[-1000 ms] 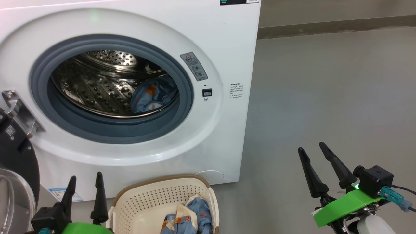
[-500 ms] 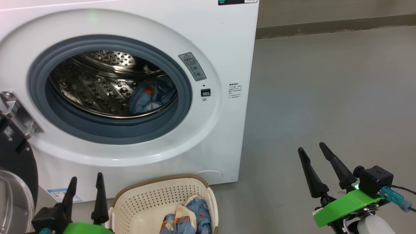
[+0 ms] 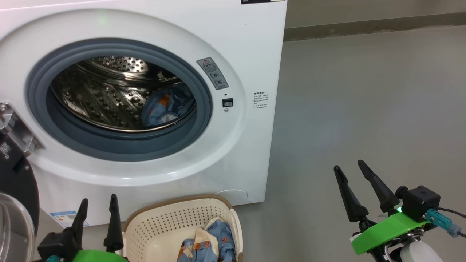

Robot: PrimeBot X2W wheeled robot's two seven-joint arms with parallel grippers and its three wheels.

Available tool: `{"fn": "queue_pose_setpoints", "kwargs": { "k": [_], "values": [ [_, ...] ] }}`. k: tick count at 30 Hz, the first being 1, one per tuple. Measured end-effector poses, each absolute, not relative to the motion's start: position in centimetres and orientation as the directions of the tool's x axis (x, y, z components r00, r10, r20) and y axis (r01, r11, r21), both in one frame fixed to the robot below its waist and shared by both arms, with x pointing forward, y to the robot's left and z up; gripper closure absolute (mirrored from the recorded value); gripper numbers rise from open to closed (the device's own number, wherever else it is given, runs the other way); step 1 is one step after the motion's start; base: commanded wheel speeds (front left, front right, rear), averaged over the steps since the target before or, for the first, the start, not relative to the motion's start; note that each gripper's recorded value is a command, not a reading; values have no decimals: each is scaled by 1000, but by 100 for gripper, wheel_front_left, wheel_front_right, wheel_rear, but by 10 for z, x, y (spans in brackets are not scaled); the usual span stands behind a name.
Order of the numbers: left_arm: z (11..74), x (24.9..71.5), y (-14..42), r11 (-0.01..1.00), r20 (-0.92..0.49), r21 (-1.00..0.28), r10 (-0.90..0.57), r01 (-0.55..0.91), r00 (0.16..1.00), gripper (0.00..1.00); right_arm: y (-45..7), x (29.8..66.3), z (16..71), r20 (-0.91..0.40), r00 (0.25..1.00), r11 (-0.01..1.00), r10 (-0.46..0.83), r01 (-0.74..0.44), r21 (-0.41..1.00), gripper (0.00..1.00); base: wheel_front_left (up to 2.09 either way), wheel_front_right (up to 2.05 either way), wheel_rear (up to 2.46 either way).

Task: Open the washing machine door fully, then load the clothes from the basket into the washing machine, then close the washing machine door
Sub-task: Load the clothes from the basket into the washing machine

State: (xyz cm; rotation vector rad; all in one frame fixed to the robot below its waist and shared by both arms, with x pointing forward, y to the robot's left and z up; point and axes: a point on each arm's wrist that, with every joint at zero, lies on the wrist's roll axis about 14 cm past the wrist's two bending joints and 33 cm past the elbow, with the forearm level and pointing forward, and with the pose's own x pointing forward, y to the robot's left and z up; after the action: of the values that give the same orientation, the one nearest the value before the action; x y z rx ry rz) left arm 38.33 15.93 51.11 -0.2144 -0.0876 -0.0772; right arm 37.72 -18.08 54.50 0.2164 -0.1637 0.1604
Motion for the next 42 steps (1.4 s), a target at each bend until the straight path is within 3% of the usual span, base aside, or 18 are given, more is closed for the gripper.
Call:
{"fn": "queue_pose_setpoints", "kwargs": {
  "k": [26, 42],
  "values": [
    [435, 410, 125, 959, -129, -243, -178, 143, 976, 0, -197, 397, 510, 77, 993, 970, 94, -109, 216, 0, 0, 0, 0],
    [344, 442, 85, 933, -376, -244, -344, 266, 861, 0, -201, 440, 478, 16, 998, 967, 59, -61, 246, 0, 0, 0, 0]
  ]
}}
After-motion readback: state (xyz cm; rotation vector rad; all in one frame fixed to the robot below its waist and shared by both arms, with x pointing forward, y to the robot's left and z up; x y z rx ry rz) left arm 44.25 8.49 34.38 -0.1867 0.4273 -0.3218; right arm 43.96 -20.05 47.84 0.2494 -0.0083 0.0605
